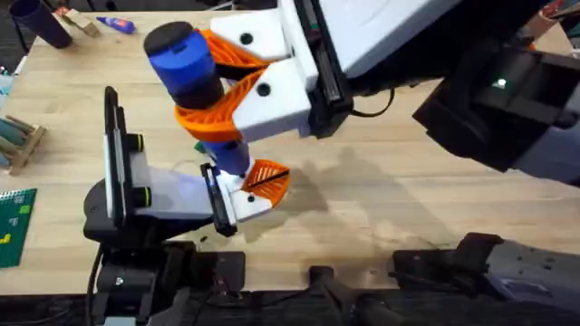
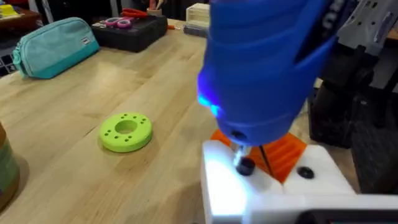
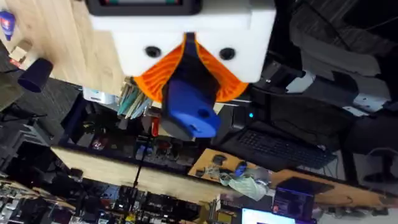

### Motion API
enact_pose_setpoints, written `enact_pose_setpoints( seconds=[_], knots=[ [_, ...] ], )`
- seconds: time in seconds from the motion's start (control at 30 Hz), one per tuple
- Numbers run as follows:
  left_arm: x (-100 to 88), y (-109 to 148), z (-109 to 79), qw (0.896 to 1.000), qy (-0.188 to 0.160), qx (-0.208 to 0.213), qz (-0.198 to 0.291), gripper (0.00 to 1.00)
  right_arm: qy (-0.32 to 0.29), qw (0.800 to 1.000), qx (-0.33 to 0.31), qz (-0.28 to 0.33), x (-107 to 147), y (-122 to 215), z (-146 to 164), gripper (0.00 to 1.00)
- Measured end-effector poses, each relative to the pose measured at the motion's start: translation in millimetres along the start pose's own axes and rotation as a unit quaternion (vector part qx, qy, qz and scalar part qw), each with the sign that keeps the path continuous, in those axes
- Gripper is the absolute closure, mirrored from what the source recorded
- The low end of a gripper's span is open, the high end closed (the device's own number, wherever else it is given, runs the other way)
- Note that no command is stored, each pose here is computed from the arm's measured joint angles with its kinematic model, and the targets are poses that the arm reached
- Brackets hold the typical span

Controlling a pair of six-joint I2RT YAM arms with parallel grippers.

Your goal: Pick up the gripper from the table and insert it into the empty holder that is missing its gripper. Then pick up a screw, insert it into the mounting hole, and use the screwdriver to tighten it. Finally, clean up the table by picking up the vegetable and placing it into the bucket.

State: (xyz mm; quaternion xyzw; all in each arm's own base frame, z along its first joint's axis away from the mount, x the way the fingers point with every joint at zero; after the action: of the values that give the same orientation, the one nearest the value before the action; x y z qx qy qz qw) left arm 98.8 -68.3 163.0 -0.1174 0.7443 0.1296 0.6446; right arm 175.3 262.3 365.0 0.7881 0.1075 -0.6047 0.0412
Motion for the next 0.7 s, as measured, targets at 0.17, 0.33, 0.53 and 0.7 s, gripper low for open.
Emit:
enact_pose_setpoints(
  seconds=[0.17, 0.33, 0.53, 0.7],
  knots=[
    [0.0, 0.0, 0.0, 1.000, 0.000, 0.000, 0.000, 0.992, -0.005, 1.000, 0.000, 0.000, -0.1, 0.0, 0.0, 0.953],
    [0.0, 0.0, 0.0, 1.000, 0.000, 0.000, 0.000, 0.992, 0.007, 1.000, 0.001, -0.012, -4.6, 0.0, -0.8, 0.952],
    [0.0, 0.0, 0.0, 1.000, 0.000, 0.000, 0.000, 0.992, 0.012, 1.000, 0.003, -0.019, -7.5, 0.7, -1.7, 0.952],
    [0.0, 0.0, 0.0, 1.000, 0.000, 0.000, 0.000, 0.992, 0.012, 1.000, 0.003, -0.019, -7.6, 0.7, -1.7, 0.953]
  ],
)
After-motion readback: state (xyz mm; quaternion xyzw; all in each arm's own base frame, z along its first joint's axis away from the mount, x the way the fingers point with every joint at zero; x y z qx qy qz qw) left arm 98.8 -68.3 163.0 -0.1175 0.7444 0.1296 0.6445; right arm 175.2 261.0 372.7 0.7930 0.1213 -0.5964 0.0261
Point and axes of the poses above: each hand's point on the last joint's axis, 136 mm out from that joint toward the fingers, its own y axis back along the fingers, its own z axis along the line the jaws close on, x = y × z, the point moved 10 cm from there along y, back along the fingers, and after that the axes turned 4 degrees about y, right-handed, at the moved point
